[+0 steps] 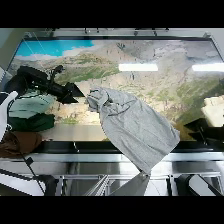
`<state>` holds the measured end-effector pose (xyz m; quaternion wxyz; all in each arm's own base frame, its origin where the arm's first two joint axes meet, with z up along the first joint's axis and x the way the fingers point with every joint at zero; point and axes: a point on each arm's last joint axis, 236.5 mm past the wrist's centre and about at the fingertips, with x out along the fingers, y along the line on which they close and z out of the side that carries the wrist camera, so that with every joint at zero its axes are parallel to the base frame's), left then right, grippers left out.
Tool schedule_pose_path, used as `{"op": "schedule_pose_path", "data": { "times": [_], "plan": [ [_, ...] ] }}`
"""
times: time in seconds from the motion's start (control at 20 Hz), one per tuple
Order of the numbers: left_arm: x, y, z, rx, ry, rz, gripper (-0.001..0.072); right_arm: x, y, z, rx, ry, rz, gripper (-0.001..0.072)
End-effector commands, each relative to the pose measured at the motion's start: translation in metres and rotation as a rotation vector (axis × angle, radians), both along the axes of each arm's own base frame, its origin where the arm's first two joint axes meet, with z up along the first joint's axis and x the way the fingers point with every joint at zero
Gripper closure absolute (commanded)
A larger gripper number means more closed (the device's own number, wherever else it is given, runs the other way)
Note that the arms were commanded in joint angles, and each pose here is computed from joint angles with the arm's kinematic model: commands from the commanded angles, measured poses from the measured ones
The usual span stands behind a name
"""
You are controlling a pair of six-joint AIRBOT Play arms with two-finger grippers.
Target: Fold the shirts.
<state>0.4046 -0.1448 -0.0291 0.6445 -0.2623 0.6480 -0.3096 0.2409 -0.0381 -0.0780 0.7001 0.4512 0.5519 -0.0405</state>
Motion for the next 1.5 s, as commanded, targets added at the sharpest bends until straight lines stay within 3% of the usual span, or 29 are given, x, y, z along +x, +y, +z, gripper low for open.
{"op": "schedule_pose_path", "data": {
  "times": [0.0,0.1,0.2,0.35,0.45,0.6,0.8,1.0,1.05,1.1,1.15,1.3,1.45],
  "plan": [
    [0.002,-0.010,-0.002,0.001,-0.005,-0.026,-0.0013,-0.032,0.010,-0.036,0.029,0.110,-0.046,0.0178],
    [0.005,-0.012,0.002,0.001,-0.020,-0.034,-0.0013,-0.028,0.023,-0.042,0.089,0.101,-0.037,0.0182],
    [0.005,-0.012,0.002,0.002,-0.021,-0.033,-0.0012,-0.018,0.040,-0.043,0.150,0.075,-0.004,0.0250],
    [0.006,-0.012,0.002,0.003,-0.023,-0.030,-0.0012,0.016,0.079,-0.032,0.272,-0.036,0.029,0.0255],
    [0.011,-0.013,0.001,0.008,-0.037,-0.017,-0.0012,0.038,0.099,-0.020,0.341,-0.120,0.031,0.0461],
    [0.028,-0.021,-0.003,0.035,-0.101,0.021,-0.0012,0.055,0.108,-0.008,0.363,-0.203,0.042,0.0681],
    [0.043,-0.044,-0.020,0.065,-0.153,0.039,-0.0011,0.056,0.107,-0.007,0.358,-0.214,0.048,0.0694],
    [0.024,-0.065,-0.063,0.065,-0.048,-0.019,0.0009,0.056,0.107,-0.007,0.353,-0.222,0.056,0.0694],
    [0.021,-0.067,-0.070,0.062,-0.031,-0.023,0.0180,0.056,0.107,-0.007,0.353,-0.223,0.056,0.0694],
    [0.021,-0.070,-0.070,0.046,-0.021,-0.018,0.0565,0.056,0.107,-0.007,0.353,-0.223,0.056,0.0695],
    [0.024,-0.072,-0.065,0.023,-0.028,-0.009,0.0698,0.057,0.108,-0.006,0.353,-0.229,0.059,0.0694],
    [0.035,-0.069,-0.027,-0.036,-0.101,0.015,0.0697,0.064,0.114,0.014,0.397,-0.313,0.079,0.0694],
    [0.031,-0.062,0.067,-0.138,-0.266,-0.014,0.0696,0.090,0.115,0.087,0.479,-0.560,0.086,0.0695]
  ]
}}
